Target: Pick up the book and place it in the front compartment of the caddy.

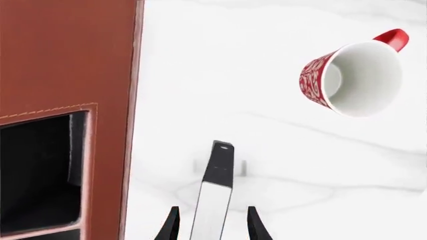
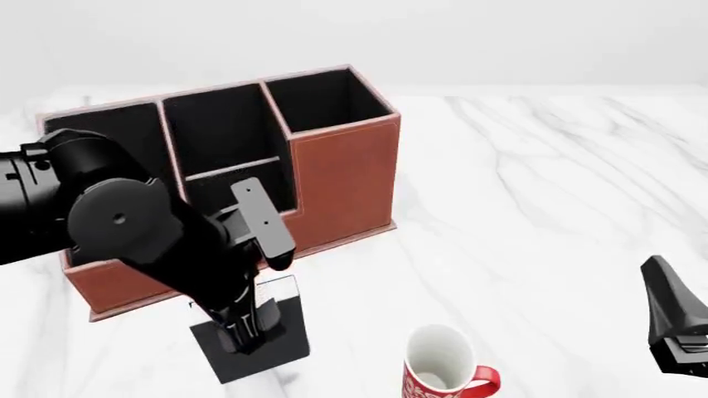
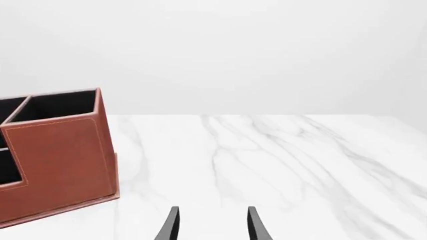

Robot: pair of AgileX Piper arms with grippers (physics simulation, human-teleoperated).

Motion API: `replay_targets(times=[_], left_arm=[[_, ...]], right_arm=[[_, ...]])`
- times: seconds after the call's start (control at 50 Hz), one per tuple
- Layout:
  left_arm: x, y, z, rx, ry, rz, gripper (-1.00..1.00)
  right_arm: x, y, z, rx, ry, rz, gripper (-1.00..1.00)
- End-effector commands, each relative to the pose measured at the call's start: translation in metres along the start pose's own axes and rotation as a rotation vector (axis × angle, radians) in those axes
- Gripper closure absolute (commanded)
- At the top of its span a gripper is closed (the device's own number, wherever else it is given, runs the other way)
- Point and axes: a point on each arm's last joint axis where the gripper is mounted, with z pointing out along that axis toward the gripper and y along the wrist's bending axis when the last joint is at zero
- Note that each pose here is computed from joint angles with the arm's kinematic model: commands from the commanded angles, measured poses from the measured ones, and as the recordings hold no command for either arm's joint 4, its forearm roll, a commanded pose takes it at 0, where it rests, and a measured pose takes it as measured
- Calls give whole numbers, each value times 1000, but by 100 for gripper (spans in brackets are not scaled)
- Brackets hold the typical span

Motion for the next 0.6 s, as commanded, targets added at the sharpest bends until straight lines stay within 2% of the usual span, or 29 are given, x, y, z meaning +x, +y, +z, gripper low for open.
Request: replay_targets(times=[0.02,0.04,0.1,0.12,0.18,0.2,0.24,0.38,0.44,0.46,0.5,0.6], left_arm=[[1,-10,8,14,1,-8,-100],[4,-3,14,8,18,-6,-100],[2,-9,12,14,7,-8,-100],[3,-4,14,8,14,-8,-100],[3,-7,17,13,15,-6,-100],[4,-3,20,9,24,-7,-100],[3,-7,21,15,21,-8,-100],[4,-7,23,15,25,-9,-100],[7,2,25,5,34,-2,-100],[7,2,24,6,35,-2,100],[5,0,23,9,34,0,100],[8,12,23,1,60,24,100]], right_arm=[[0,0,0,0,0,0,-100],[0,0,0,0,0,0,-100],[0,0,0,0,0,0,-100],[0,0,0,0,0,0,-100],[0,0,0,0,0,0,-100],[0,0,0,0,0,0,-100],[0,0,0,0,0,0,-100],[0,0,0,-1,0,0,-100],[0,0,0,0,0,0,-100],[0,0,0,0,0,0,-100],[0,0,0,0,0,0,-100],[0,0,0,0,0,0,-100]])
